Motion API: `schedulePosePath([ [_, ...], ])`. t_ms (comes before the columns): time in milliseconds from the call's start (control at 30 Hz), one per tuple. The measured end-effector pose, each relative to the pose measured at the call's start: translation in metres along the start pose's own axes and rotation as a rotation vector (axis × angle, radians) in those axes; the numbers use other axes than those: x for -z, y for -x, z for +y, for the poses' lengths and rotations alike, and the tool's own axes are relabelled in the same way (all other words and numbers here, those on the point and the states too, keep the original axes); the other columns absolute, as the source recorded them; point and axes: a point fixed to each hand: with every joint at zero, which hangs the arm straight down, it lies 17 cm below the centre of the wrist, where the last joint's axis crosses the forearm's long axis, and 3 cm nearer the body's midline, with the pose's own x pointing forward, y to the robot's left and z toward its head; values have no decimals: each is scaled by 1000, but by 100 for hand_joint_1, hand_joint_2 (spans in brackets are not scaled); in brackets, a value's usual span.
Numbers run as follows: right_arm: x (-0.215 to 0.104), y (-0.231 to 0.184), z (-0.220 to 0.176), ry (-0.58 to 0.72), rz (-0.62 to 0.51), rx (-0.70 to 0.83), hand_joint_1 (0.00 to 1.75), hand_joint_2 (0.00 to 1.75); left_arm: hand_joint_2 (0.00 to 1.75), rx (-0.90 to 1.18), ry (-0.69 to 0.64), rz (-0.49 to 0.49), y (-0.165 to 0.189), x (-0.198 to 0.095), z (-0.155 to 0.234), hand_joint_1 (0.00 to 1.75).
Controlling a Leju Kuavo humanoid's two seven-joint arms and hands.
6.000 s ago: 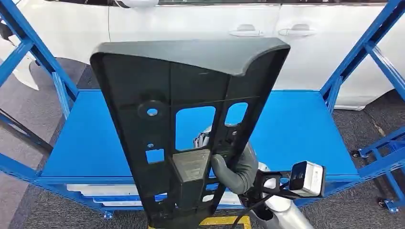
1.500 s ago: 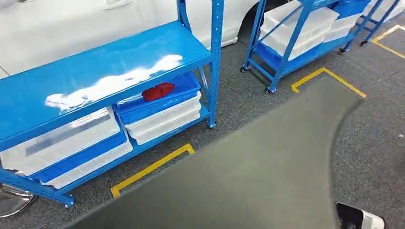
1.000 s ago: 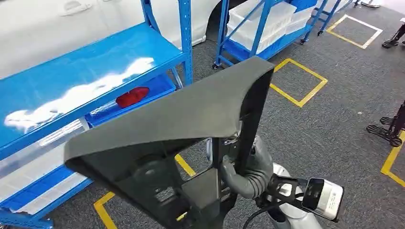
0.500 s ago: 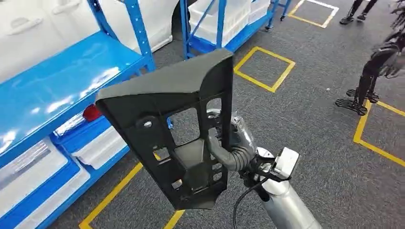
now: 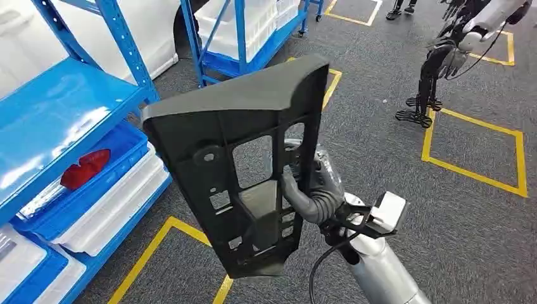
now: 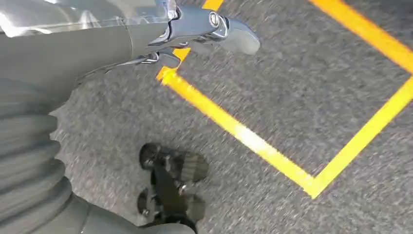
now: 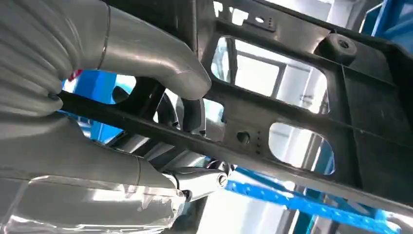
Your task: Take the parts from the cabinet and place them on the table.
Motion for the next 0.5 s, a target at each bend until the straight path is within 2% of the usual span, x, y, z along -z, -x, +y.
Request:
schedulePosePath([
  [200, -12, -2, -8, 27, 11, -10, 175, 175, 175, 9, 6, 4, 2, -1, -1, 0],
  [500, -9, -16, -17, 38, -23, -35, 175, 175, 175, 14, 19, -10, -4, 1, -4, 0],
])
